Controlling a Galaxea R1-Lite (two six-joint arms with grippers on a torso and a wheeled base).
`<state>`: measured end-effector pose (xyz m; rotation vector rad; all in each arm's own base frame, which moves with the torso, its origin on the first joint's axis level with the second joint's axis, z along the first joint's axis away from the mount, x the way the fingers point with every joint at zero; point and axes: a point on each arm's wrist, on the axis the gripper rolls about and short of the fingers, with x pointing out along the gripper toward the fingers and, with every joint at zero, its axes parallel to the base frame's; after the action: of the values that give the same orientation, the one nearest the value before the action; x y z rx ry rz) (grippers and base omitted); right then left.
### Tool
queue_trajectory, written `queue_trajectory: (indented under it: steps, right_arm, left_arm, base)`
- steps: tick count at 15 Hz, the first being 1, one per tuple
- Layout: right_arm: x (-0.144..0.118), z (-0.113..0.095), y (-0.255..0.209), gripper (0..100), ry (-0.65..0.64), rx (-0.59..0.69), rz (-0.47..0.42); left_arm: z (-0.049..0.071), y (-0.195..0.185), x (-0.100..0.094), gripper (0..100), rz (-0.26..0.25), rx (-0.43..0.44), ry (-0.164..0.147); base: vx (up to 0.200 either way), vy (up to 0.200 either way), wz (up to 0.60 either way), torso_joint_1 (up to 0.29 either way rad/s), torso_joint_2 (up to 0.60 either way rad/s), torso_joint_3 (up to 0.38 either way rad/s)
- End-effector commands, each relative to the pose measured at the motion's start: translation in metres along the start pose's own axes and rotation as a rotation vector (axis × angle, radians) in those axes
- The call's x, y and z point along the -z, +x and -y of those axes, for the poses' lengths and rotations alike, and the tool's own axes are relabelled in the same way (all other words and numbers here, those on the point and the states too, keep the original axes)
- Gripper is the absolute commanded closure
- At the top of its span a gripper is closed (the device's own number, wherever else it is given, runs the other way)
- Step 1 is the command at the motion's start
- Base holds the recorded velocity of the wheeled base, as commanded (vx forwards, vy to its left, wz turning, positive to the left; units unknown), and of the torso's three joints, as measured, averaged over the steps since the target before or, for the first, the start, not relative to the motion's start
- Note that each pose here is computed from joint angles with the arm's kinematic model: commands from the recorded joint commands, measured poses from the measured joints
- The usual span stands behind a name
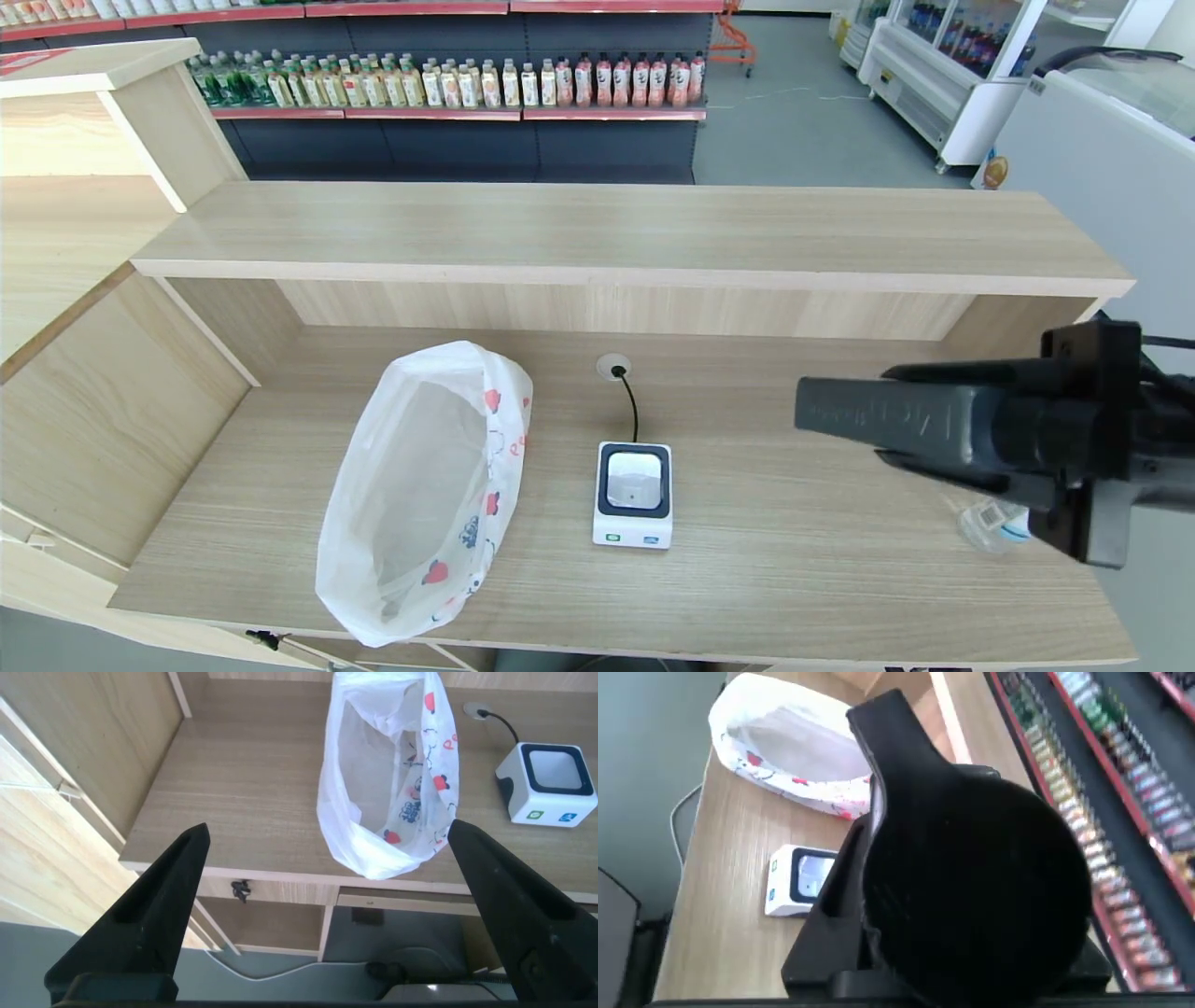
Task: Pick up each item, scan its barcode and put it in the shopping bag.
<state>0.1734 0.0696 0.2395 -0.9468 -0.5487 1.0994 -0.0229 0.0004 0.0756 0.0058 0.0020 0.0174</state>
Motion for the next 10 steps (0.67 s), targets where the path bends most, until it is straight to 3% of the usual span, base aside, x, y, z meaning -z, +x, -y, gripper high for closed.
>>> queue_trajectory:
  steps: [1, 2, 3, 4, 5, 7, 10]
  right_arm:
    - [-0.032, 0.018, -0.035, 100, 0.645, 0.289, -0.154]
    - [-0.03, 0.013, -0.039, 100, 0.966, 0.373, -0.177]
    - [-0.014, 0.005, -0.038, 100, 1.205, 0.438, -0.269]
    - [0.005, -0.004, -0.039, 100, 1.398, 0.497, -0.373]
    - [0.015, -0.011, -0.037, 100, 1.531, 0.517, -0.406]
    - [0.021, -0.02, -0.036, 100, 1.661, 0.53, -0.419]
    - [0.022, -0.031, -0.035, 100, 1.695, 0.478, -0.426]
  left_arm:
    - [0.0, 0.0, 0.0, 0, 0.0, -0.001, 0.0]
    - [0.0, 0.0, 0.0, 0, 0.0, -0.001, 0.0]
    - [0.0, 0.0, 0.0, 0, 0.0, -0.001, 0.0]
    - [0.0, 0.0, 0.0, 0, 0.0, -0.001, 0.0]
    - [0.0, 0.0, 0.0, 0, 0.0, -0.001, 0.0]
    - [0.0, 0.0, 0.0, 0, 0.0, -0.001, 0.0]
    - [0.0, 0.0, 0.0, 0, 0.0, -0.001, 0.002]
  base:
    - [0.0, 0.0, 0.0, 0.0, 0.0, 0.0]
    - [0.0, 0.0, 0.0, 0.0, 0.0, 0.0]
    - [0.0, 0.0, 0.0, 0.0, 0.0, 0.0]
    - [0.0, 0.0, 0.0, 0.0, 0.0, 0.0]
    - [0.0, 0.0, 0.0, 0.0, 0.0, 0.0]
    - [0.0, 0.0, 0.0, 0.0, 0.0, 0.0]
    - [0.0, 0.0, 0.0, 0.0, 0.0, 0.0]
